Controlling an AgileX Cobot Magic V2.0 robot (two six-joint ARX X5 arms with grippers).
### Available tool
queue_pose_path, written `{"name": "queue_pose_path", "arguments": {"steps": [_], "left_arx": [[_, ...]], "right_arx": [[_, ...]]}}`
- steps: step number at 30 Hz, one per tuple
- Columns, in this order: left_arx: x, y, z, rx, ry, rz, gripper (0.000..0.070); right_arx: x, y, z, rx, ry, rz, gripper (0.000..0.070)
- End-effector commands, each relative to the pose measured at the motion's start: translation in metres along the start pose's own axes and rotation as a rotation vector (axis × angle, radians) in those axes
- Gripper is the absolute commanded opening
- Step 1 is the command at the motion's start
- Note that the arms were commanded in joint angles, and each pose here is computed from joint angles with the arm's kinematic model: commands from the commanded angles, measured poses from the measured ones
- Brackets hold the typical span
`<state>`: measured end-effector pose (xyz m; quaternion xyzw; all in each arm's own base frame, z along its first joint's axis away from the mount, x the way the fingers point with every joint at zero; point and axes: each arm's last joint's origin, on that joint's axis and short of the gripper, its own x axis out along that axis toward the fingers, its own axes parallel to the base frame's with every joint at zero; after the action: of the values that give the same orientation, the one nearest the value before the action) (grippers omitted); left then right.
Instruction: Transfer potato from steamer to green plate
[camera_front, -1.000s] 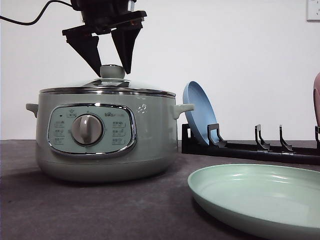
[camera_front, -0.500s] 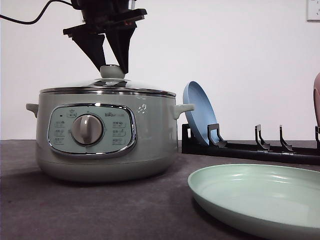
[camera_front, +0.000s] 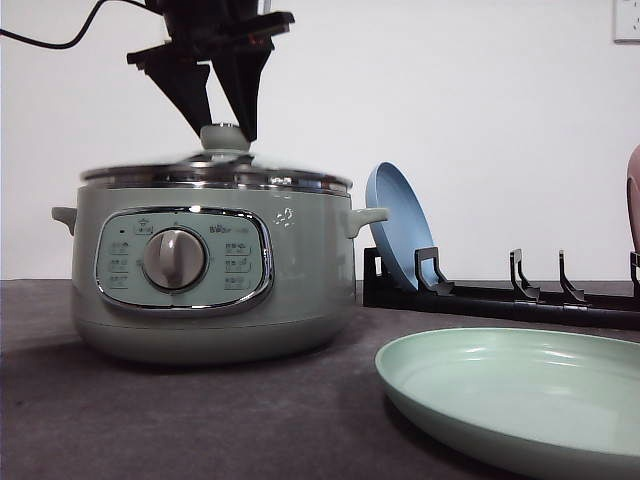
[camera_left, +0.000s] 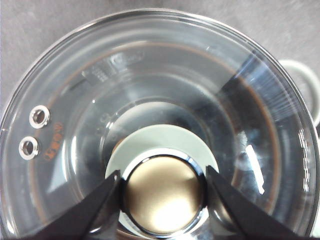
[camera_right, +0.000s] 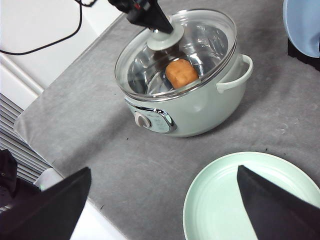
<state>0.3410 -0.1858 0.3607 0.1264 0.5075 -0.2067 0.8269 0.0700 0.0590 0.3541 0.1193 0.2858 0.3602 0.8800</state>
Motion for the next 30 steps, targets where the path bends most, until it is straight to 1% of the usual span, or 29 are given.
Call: {"name": "queue_pose_path", "arguments": {"steps": [1, 4, 10, 14, 18, 23, 26, 30], "left_arx": [[-0.017, -0.001, 0.010, 0.004, -0.089, 0.008, 0.0000], [-0.029, 0.000, 0.013, 0.001, -0.120, 0.027, 0.0000], [-0.059, 0.004, 0.016, -0.010, -0.199, 0.031, 0.0000], [-0.072, 0.005, 0.014, -0.011, -0.235, 0.032, 0.0000], [-0.076, 0.005, 0.013, -0.013, -0.244, 0.033, 0.0000], [-0.076, 0.011, 0.012, -0.021, -0.238, 0.042, 0.0000], [-0.076, 0.017, 0.012, -0.032, -0.237, 0.052, 0.0000], [-0.076, 0.032, 0.011, -0.065, -0.227, 0.074, 0.0000]], "right_arx": [[-0.003, 0.003, 0.004, -0.013, -0.014, 0.006, 0.0592], [-0.003, 0.002, 0.003, -0.011, -0.005, 0.002, 0.0592], [-0.003, 0.001, 0.001, -0.005, 0.009, -0.031, 0.0592], [-0.003, 0.000, 0.000, -0.004, 0.013, -0.034, 0.0592], [-0.003, 0.000, 0.001, -0.005, 0.006, -0.052, 0.0592], [-0.003, 0.000, 0.001, -0.004, 0.006, -0.053, 0.0592], [-0.003, 0.000, 0.001, -0.004, 0.006, -0.053, 0.0592], [-0.003, 0.000, 0.001, -0.004, 0.005, -0.054, 0.0592]]}}
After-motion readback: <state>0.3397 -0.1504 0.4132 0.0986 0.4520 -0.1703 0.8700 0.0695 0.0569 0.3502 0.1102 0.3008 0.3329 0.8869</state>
